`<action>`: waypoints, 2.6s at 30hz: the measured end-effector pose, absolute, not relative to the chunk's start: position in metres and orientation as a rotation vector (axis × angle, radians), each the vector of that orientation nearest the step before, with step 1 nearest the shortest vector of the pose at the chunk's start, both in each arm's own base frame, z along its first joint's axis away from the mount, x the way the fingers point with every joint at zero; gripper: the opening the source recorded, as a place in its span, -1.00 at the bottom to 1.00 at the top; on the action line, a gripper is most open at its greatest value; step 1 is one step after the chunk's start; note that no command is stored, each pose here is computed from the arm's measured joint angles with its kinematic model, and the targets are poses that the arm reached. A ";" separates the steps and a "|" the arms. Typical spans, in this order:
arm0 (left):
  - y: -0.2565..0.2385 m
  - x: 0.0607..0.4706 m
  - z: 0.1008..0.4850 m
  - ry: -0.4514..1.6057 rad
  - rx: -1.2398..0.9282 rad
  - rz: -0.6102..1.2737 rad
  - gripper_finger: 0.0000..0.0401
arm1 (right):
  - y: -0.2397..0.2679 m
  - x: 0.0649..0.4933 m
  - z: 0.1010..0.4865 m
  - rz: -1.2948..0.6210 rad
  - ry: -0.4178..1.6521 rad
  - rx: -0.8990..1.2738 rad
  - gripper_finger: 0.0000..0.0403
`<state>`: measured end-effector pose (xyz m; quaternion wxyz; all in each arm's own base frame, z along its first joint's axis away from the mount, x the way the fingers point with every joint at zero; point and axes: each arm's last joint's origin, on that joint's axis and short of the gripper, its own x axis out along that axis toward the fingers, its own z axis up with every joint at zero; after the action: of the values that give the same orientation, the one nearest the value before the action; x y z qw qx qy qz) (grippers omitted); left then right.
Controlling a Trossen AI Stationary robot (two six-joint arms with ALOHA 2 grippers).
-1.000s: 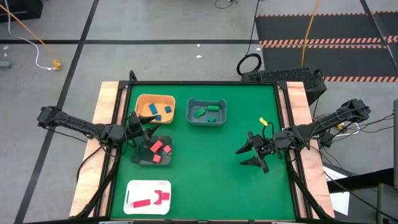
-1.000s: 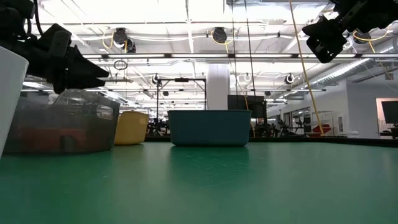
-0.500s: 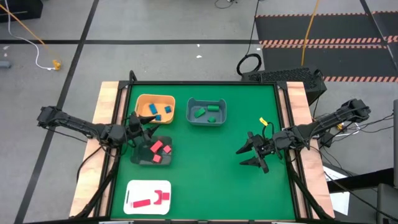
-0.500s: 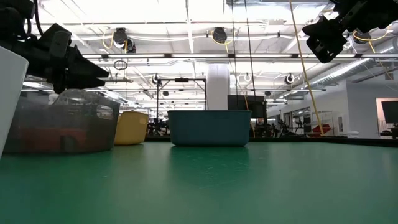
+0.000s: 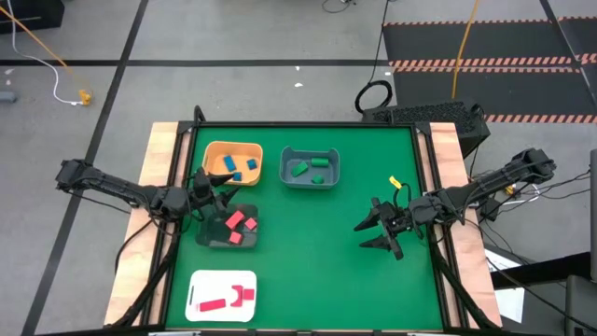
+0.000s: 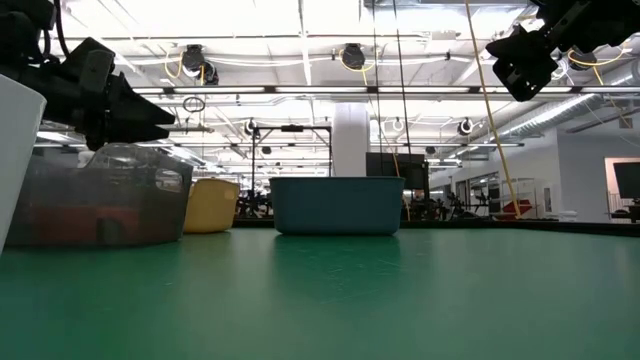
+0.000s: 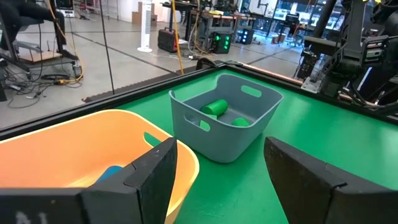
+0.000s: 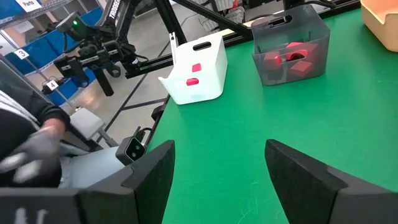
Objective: Sort & place blocks by color
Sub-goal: Return to Home Position
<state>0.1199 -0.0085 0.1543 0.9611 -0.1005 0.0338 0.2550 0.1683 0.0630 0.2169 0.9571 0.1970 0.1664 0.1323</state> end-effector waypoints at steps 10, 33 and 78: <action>-0.008 0.120 0.154 0.069 -0.204 0.517 0.20 | 0.063 0.168 0.217 0.268 0.338 0.400 0.20; -0.008 0.120 0.154 0.069 -0.205 0.517 0.20 | 0.050 0.162 0.242 -0.001 -0.170 -0.018 0.20; -0.008 0.120 0.154 0.068 -0.204 0.517 0.20 | 0.002 0.101 0.213 -0.224 -0.428 -0.194 0.20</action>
<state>0.1199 -0.0084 0.1543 0.9610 -0.1008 0.0337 0.2552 0.1009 0.0020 0.2127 0.9663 -0.0960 -0.2114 -0.1109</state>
